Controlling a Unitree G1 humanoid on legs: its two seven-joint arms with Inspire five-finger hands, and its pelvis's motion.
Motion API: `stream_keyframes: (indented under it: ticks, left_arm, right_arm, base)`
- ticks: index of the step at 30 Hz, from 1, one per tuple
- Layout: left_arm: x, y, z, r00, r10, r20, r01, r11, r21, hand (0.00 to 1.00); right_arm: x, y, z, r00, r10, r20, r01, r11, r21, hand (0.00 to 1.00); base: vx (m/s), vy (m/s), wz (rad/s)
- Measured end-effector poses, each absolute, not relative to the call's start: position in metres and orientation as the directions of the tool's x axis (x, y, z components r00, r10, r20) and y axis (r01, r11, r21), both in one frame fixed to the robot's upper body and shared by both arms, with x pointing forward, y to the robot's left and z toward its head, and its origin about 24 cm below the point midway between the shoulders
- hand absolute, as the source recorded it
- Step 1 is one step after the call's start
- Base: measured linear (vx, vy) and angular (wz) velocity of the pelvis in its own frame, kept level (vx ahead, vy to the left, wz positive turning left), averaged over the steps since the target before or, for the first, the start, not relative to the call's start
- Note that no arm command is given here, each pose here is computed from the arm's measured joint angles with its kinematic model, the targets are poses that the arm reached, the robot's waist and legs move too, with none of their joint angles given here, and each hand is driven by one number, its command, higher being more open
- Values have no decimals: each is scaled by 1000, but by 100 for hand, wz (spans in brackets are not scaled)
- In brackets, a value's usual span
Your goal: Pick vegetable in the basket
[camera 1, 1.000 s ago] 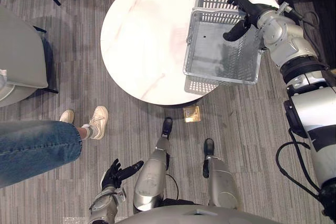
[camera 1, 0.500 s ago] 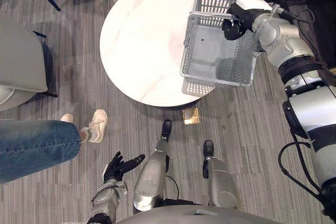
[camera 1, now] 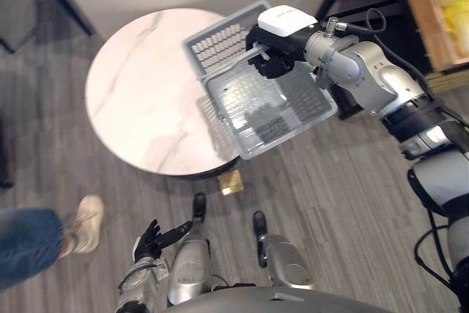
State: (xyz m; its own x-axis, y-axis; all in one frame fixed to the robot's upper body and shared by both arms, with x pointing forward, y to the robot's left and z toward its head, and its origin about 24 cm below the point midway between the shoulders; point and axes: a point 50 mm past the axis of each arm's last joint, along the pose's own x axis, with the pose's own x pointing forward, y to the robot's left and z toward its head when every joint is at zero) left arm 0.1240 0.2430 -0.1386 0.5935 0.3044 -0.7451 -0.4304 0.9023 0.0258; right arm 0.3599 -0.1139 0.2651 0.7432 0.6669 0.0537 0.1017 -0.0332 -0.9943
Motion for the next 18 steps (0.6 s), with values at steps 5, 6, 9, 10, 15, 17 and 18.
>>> stream_keyframes:
  ticks: [5,6,9,10,15,17,18]
  left_arm:
    - [118,244,-141,573,316,-756,-411,909,68,100]
    - [118,243,-141,574,310,-758,-405,912,66,100]
    - [114,241,-144,564,296,-771,-380,922,76,100]
    - [114,239,-145,562,292,-774,-378,923,74,100]
    - [96,229,-152,523,271,-808,-383,922,61,100]
    - [86,229,-155,500,268,-823,-385,921,67,100]
    - [81,228,-156,484,263,-834,-378,923,72,100]
  right_arm:
    - [318,-127,243,653,757,21,39,-6,-999,0]
    - [306,-132,239,630,777,0,18,-14,-1000,0]
    - [282,-156,226,635,772,-29,-52,6,-999,0]
    - [277,-166,222,651,758,-33,-70,17,-997,0]
    - [257,-202,202,732,675,-89,-153,36,-988,0]
    - [254,-210,195,751,652,-105,-178,47,-983,0]
    - [250,-217,186,766,630,-127,-207,55,-977,0]
  base:
    - [93,-8,-49]
    - [62,-12,-48]
    - [30,-16,-35]
    - [18,-19,-23]
    - [-10,-15,-27]
    - [-15,-6,-34]
    - [-17,-5,-29]
